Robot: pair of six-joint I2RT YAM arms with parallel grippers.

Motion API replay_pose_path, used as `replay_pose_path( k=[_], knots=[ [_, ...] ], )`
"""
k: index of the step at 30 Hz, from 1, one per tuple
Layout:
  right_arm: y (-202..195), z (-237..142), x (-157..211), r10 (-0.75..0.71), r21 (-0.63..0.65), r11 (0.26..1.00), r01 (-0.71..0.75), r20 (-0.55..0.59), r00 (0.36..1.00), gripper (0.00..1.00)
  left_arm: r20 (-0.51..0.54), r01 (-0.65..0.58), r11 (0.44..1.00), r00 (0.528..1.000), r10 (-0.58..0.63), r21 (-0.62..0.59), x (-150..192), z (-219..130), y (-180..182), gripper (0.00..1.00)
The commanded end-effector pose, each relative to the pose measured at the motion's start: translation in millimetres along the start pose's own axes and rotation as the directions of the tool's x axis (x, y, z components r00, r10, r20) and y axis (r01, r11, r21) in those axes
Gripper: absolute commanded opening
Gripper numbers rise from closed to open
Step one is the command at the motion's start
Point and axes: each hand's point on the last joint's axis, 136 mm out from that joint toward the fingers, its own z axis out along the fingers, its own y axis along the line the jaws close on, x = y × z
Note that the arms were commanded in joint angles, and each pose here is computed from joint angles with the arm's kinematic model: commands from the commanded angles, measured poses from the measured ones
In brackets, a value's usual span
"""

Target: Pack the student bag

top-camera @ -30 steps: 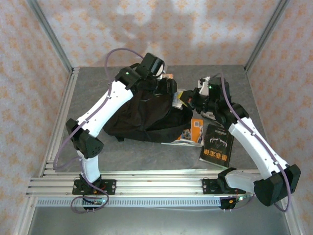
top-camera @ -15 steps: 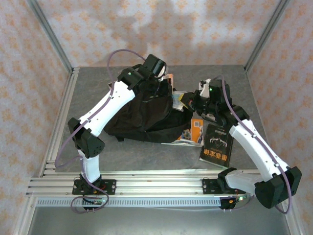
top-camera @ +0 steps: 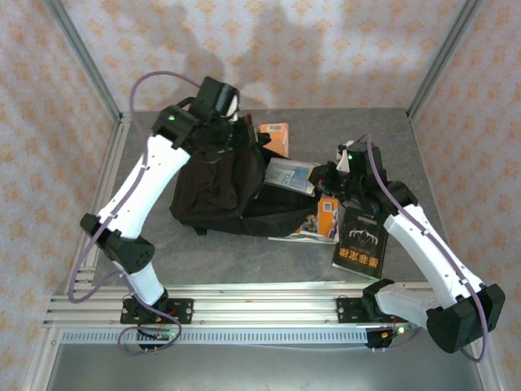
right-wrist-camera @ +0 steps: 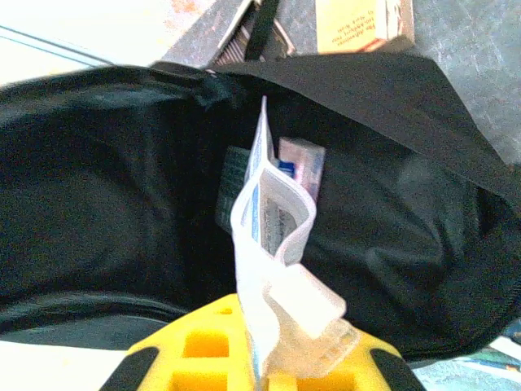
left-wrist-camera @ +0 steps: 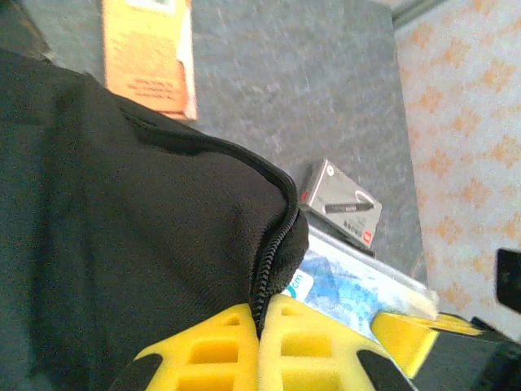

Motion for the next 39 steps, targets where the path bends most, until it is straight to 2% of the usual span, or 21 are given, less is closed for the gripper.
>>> replay_pose_path(
  k=[1, 5, 13, 17, 23, 24, 25, 26, 27, 29, 32, 34, 39],
  knots=[
    [14.7, 3.9, 7.0, -0.046, -0.109, 0.993, 0.043, -0.027, 0.999, 0.00, 0.062, -0.004, 1.000, 0.998, 0.002, 0.022, -8.5, -31.7, 0.2, 0.00],
    [36.1, 24.2, 21.3, -0.064, -0.237, 0.971, 0.026, -0.155, 0.986, 0.00, 0.060, -0.005, 0.999, 0.998, 0.003, 0.032, -10.9, -38.5, 2.2, 0.00],
    [63.8, 48.4, 12.5, -0.096, -0.281, 0.958, 0.051, -0.149, 0.984, 0.00, 0.045, -0.021, 0.999, 0.999, 0.020, 0.038, -12.4, -40.3, 0.7, 0.00],
    [66.2, 81.3, 21.8, -0.056, -0.241, 0.970, 0.014, -0.171, 0.984, 0.00, 0.042, -0.020, 0.999, 0.999, 0.018, 0.046, -14.0, -38.3, -0.7, 0.00],
    [52.5, 145.5, 37.5, -0.016, -0.118, 0.993, 0.000, -0.138, 0.990, 0.00, 0.052, -0.008, 0.999, 0.999, 0.006, 0.034, -18.8, -38.1, 3.6, 0.00],
    [49.9, 154.3, 41.3, -0.014, -0.101, 0.995, 0.000, -0.141, 0.990, 0.04, 0.054, -0.004, 1.000, 0.999, 0.003, 0.030, -20.3, -37.9, 5.6, 0.00],
    [48.0, 163.7, 46.6, -0.018, -0.088, 0.996, 0.005, -0.153, 0.988, 0.16, 0.056, 0.001, 1.000, 0.998, -0.003, 0.028, -21.3, -38.4, 7.5, 0.00],
    [44.7, 171.6, 52.3, -0.021, -0.065, 0.998, 0.010, -0.172, 0.985, 0.34, 0.061, 0.004, 1.000, 0.998, -0.006, 0.026, -22.6, -39.0, 8.8, 0.00],
    [42.7, 176.9, 57.3, -0.023, -0.055, 0.998, 0.013, -0.196, 0.980, 0.46, 0.060, 0.004, 1.000, 0.998, -0.005, 0.026, -22.9, -38.4, 9.4, 0.00],
    [44.4, 177.5, 59.9, -0.044, -0.051, 0.998, 0.033, -0.218, 0.975, 0.61, 0.062, 0.010, 1.000, 0.998, -0.011, 0.019, -23.9, -37.8, 13.3, 0.00],
    [44.3, 154.0, 46.2, -0.118, -0.016, 0.993, 0.117, -0.147, 0.982, 0.74, 0.063, 0.018, 1.000, 0.998, -0.018, -0.005, -23.0, -36.1, 21.5, 0.00],
    [41.4, 135.9, 37.7, -0.173, 0.033, 0.984, 0.177, -0.114, 0.978, 0.79, 0.063, 0.030, 0.999, 0.998, -0.029, -0.017, -21.7, -33.6, 27.6, 0.00],
    [26.7, 104.3, 33.9, -0.250, 0.136, 0.955, 0.265, -0.116, 0.961, 0.81, 0.049, 0.053, 0.998, 0.997, -0.052, -0.021, -14.7, -22.0, 35.5, 0.00]
  ],
)
